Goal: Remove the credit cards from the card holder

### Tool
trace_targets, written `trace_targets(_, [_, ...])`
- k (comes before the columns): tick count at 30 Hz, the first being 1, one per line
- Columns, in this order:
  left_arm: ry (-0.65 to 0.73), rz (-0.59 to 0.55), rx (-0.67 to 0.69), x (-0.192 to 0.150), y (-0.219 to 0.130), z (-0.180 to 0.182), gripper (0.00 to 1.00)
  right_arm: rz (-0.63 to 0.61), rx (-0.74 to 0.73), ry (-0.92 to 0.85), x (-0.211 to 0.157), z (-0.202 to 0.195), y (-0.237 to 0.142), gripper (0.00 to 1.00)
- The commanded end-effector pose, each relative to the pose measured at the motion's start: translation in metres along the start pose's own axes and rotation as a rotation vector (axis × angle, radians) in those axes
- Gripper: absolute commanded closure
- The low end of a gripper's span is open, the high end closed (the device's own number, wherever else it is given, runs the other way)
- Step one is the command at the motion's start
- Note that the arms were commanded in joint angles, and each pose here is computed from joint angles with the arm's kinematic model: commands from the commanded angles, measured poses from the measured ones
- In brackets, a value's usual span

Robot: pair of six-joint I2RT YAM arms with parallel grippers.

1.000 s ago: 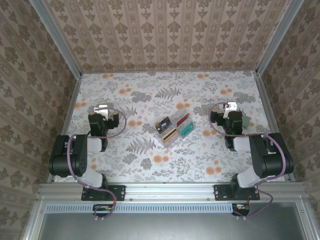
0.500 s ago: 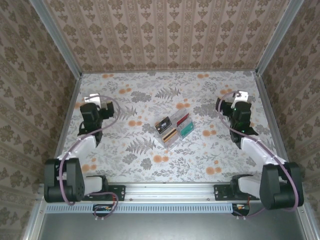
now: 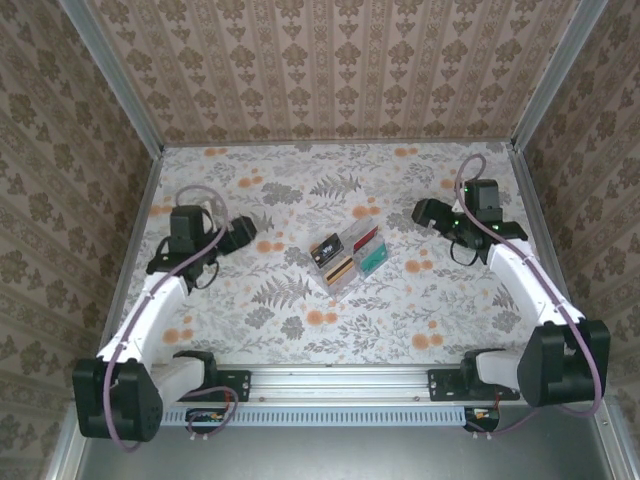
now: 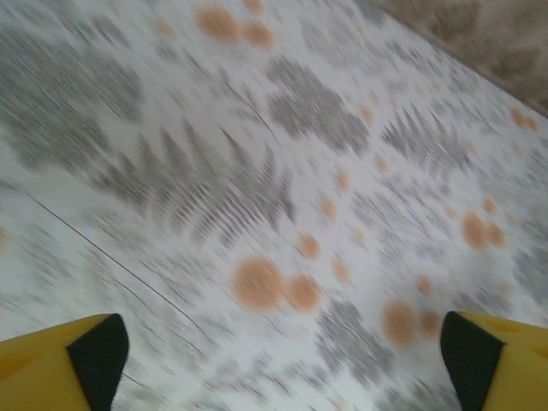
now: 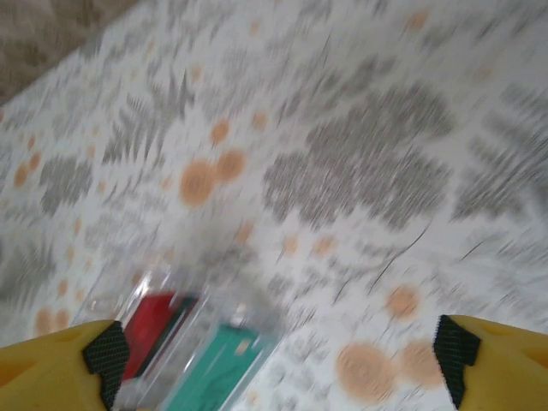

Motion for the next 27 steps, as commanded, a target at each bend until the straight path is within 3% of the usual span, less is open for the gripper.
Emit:
trace_targets(1, [-0.080,0.182,-0.078,-0.046,0.001,-0.023,0.11,0.246,0.078,0.073,-0.042,0.014,0.009,0.13])
trace_targets(6, [-0.051,0.321,-0.042,-0.094,0.009,-0.035,0.22,0.320,-0.013,0.018,-0.075,0.007,0.027,0.24])
trace_targets(11, [-0.072,0.407,-0.103,-0.131,0.033,-0.057,0.42,0.328,-0.099,0.001,-0.098,-0.007,0.041,0.38])
trace_targets(20, [-0.017,0.459,-0.154,-0.134,0.067,-0.093,0.63,0.381,-0.130,0.044,-0.128,-0.021,0.074,0.62])
trace_targets(27, [-0.017,0.438,-0.124,-0.131,0.081,-0.093,0.73,0.376,-0.142,0.054,-0.132,-0.018,0.093,0.77])
Point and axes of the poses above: each hand's point on the last joint's axis, 136 mm out from that joint toward the fingers, its own y axis out along the fingers, its own z axis along the line the jaws close on, x = y × z, the point moved 3 cm from there along -y, back along the fingers, and after that the axes turned 12 degrees about y, right-handed, at the moved point
